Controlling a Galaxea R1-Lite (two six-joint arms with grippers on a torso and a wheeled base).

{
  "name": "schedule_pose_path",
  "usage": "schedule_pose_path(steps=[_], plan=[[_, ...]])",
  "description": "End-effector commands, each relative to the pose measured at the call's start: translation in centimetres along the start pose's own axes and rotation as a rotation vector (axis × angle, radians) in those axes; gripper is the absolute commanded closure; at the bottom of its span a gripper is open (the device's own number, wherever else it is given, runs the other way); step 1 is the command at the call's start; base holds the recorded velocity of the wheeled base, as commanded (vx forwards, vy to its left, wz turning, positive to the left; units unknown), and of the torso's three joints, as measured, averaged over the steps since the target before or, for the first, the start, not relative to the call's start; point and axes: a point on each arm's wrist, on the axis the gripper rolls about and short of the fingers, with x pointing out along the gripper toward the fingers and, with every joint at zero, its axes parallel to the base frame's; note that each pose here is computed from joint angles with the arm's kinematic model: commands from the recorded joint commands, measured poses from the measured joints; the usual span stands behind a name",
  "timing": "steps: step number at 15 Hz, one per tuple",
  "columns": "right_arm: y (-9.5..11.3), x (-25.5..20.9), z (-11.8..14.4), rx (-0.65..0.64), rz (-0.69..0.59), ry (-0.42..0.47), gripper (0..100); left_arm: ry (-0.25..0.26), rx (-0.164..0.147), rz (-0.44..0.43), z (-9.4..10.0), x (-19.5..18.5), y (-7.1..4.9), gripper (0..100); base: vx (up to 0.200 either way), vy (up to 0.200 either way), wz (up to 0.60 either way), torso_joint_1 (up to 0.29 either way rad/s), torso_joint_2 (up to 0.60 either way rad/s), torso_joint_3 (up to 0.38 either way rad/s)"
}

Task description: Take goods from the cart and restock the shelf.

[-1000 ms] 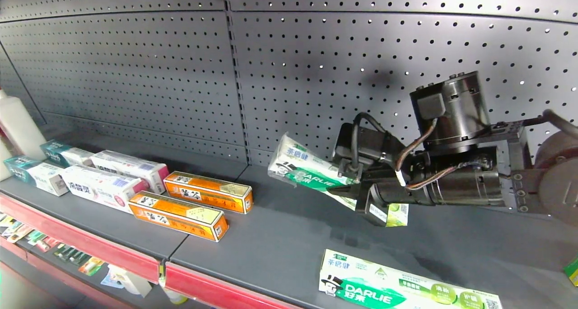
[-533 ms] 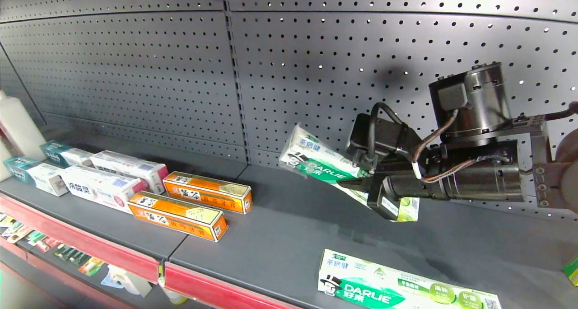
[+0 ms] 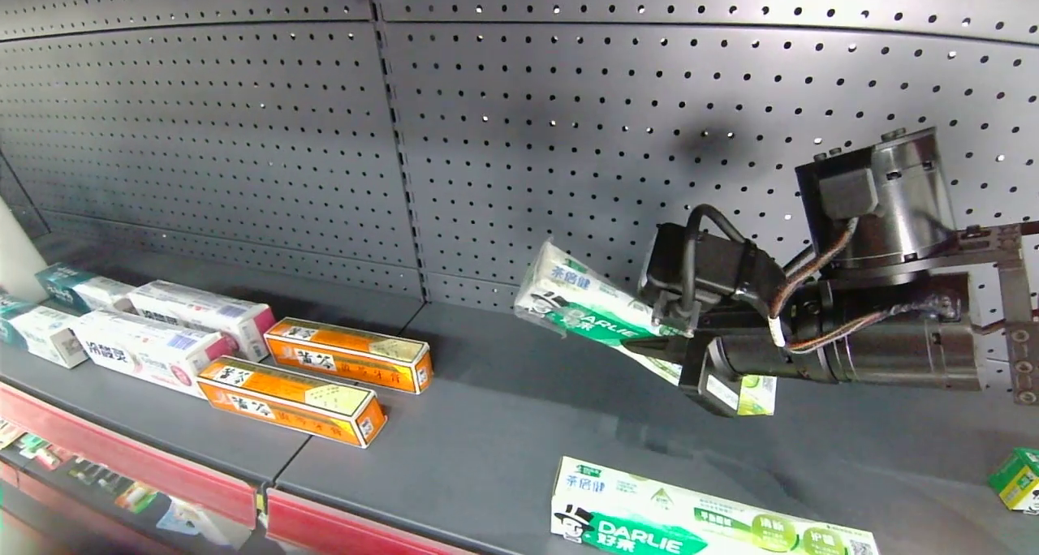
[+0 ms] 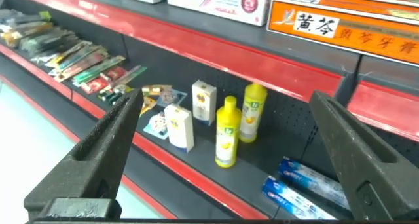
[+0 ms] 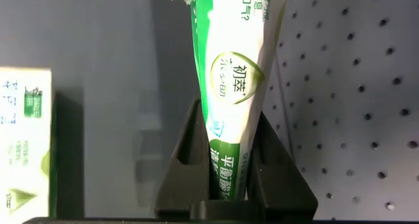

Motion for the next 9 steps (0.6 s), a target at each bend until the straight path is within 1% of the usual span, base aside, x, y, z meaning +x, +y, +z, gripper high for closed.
schedule_pose_path(steps=[1,3,9], plan=[[-0.02,-0.50,0.00,0.000,-0.010,-0.003,100,0.000,0.000,0.001,-0.02,0.00,0.00,0,0.000,0.000,-0.60,0.002,0.00,0.007],[0.21,-0.95,-0.33,0.000,-0.023,0.014,100,0.000,0.000,0.001,-0.02,0.00,0.00,0,0.000,0.000,-0.60,-0.002,0.01,0.002],[0.06,-0.93,-0.59,0.006,-0.023,0.020,100,0.000,0.000,0.001,-0.02,0.00,0.00,0,0.000,0.000,0.00,0.000,0.00,0.000]])
